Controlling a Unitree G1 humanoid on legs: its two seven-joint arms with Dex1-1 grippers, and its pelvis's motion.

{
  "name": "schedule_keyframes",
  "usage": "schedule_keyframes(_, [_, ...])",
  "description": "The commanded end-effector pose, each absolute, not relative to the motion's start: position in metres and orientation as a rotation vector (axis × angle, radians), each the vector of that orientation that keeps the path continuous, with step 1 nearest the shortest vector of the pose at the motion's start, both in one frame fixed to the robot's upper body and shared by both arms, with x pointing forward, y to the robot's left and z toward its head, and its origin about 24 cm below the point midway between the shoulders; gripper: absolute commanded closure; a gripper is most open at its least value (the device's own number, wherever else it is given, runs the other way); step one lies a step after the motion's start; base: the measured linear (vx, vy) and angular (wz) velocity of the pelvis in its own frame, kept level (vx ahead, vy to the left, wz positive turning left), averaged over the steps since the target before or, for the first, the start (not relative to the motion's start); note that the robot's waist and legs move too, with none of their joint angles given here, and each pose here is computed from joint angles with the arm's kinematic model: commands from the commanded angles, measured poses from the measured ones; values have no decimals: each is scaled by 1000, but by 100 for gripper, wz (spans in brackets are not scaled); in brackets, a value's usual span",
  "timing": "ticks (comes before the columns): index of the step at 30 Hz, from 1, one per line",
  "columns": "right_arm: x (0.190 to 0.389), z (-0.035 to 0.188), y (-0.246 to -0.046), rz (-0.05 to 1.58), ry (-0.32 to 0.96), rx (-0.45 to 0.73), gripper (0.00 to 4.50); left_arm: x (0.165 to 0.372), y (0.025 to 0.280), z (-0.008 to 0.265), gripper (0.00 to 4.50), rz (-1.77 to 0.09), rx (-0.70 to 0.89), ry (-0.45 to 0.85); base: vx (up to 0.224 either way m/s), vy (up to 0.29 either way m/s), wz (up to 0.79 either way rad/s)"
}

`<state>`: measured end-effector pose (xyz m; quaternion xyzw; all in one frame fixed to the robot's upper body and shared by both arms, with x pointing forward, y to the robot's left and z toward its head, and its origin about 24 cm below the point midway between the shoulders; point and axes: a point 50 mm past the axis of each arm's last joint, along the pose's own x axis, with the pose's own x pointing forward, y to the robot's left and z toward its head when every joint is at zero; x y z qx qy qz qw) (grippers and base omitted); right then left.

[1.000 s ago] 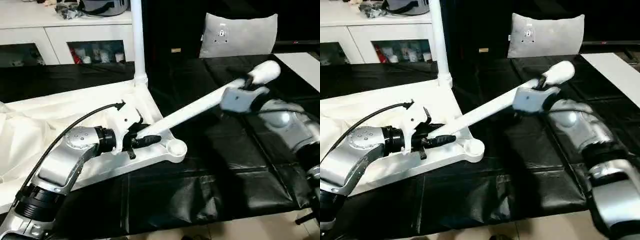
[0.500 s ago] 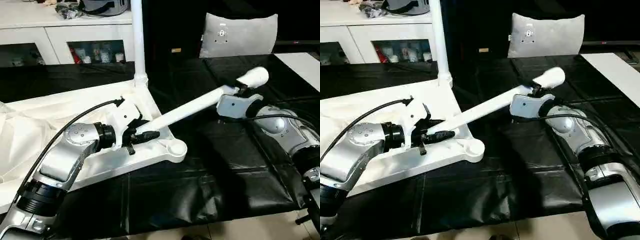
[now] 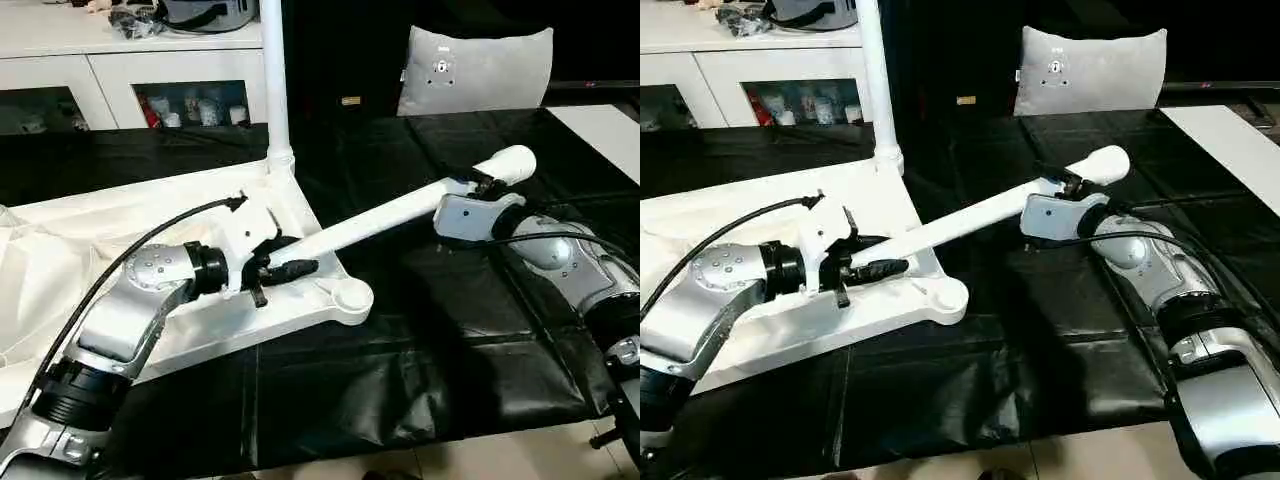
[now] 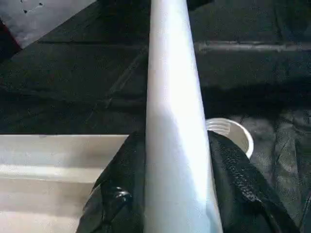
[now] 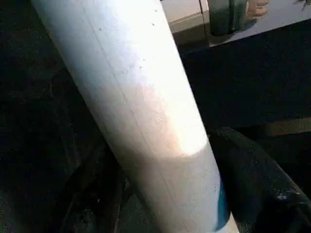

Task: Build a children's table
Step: Insert table leg to table base

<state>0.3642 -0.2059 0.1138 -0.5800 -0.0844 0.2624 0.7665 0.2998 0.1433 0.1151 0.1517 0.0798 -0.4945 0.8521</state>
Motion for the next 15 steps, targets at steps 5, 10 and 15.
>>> schedule_keyframes(5, [358, 96, -210, 603, -121, -1208, 246, 308, 161, 148, 200, -950, 260, -22, 0, 0, 0])
schedule_keyframes(10, [357, 94, -214, 588, -99, -1181, 294, 312, 170, 150, 154, -891, 177, -71, 0, 0, 0])
schedule_keyframes(15, [356, 94, -217, 571, -95, -1166, 336, 314, 175, 153, 117, -841, 121, -101, 0, 0, 0])
